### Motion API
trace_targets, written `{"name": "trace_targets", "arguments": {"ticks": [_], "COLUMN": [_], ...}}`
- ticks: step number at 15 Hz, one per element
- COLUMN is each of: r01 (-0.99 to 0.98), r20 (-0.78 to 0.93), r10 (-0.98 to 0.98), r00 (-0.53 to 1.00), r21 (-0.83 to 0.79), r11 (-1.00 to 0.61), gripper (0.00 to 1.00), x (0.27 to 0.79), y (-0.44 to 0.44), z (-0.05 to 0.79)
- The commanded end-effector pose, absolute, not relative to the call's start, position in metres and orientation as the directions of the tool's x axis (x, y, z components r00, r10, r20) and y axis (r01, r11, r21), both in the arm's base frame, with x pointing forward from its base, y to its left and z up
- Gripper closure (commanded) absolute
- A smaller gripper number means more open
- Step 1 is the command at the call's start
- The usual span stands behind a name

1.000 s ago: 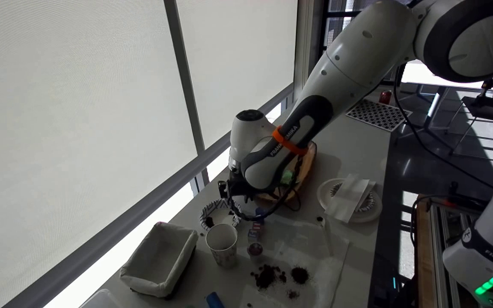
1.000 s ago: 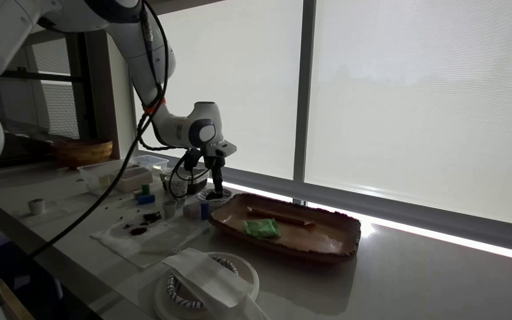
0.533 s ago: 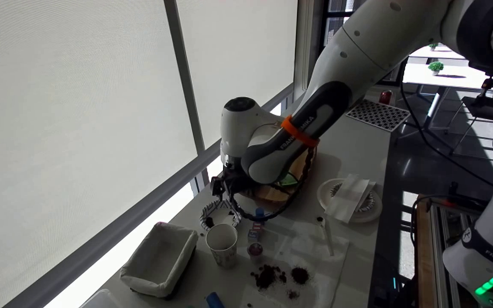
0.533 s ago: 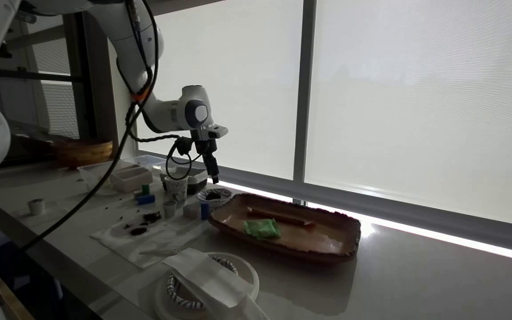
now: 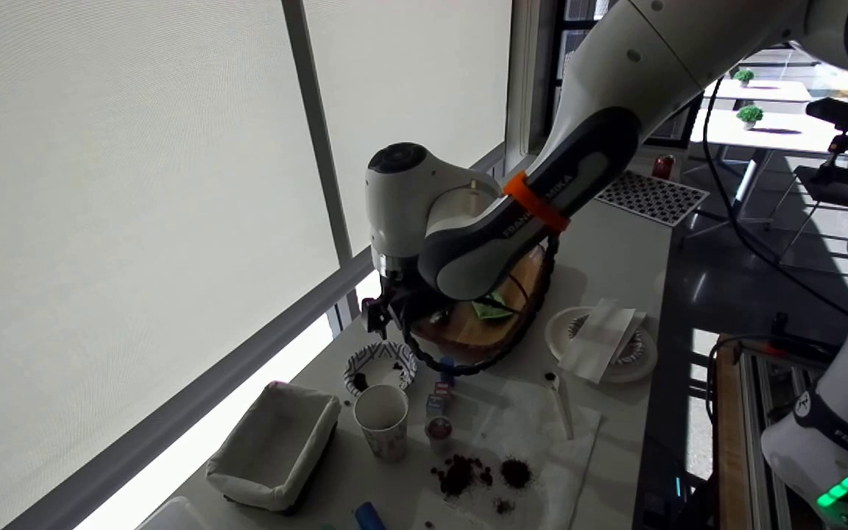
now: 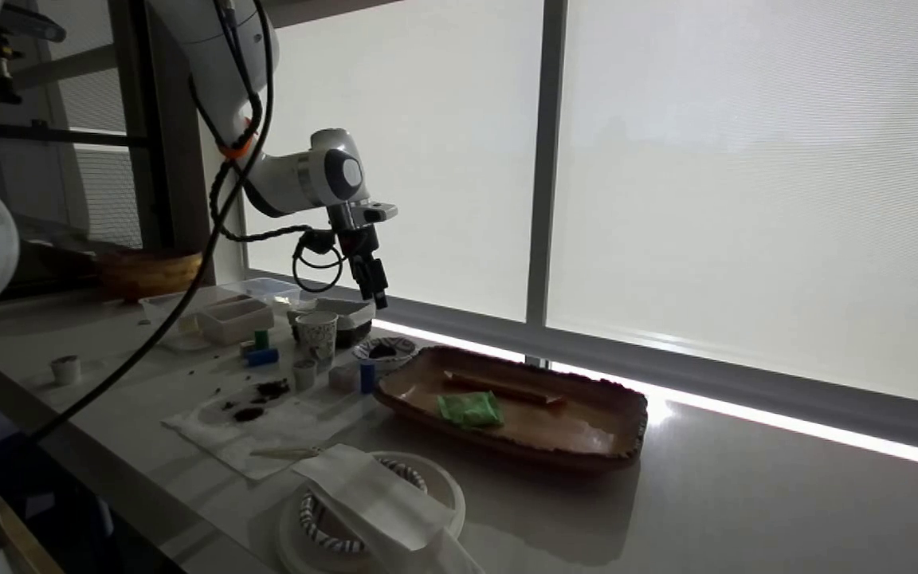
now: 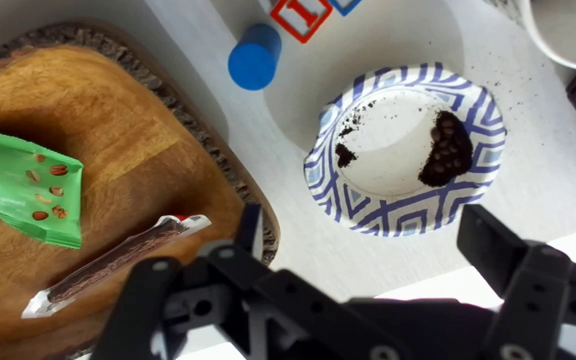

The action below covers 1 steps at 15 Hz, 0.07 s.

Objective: Move the cup backwards and pour the beans into it

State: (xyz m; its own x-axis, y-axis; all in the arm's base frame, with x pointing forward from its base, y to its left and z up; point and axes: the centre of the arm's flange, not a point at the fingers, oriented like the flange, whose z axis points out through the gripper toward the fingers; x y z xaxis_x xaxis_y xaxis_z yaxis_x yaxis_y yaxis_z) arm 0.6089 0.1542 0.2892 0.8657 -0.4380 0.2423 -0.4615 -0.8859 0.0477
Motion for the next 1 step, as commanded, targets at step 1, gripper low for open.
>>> {"name": "trace_targets", "arguments": {"ticks": [1], "r01": [-0.463], "r20": [0.241], "r10": [-0.440], "r00": [0.865], "r21": [0.049], "r11": [-0.885], "gripper": [0.00], "x": [0.6091], "y": [0.1528], "z": [0.2879]}}
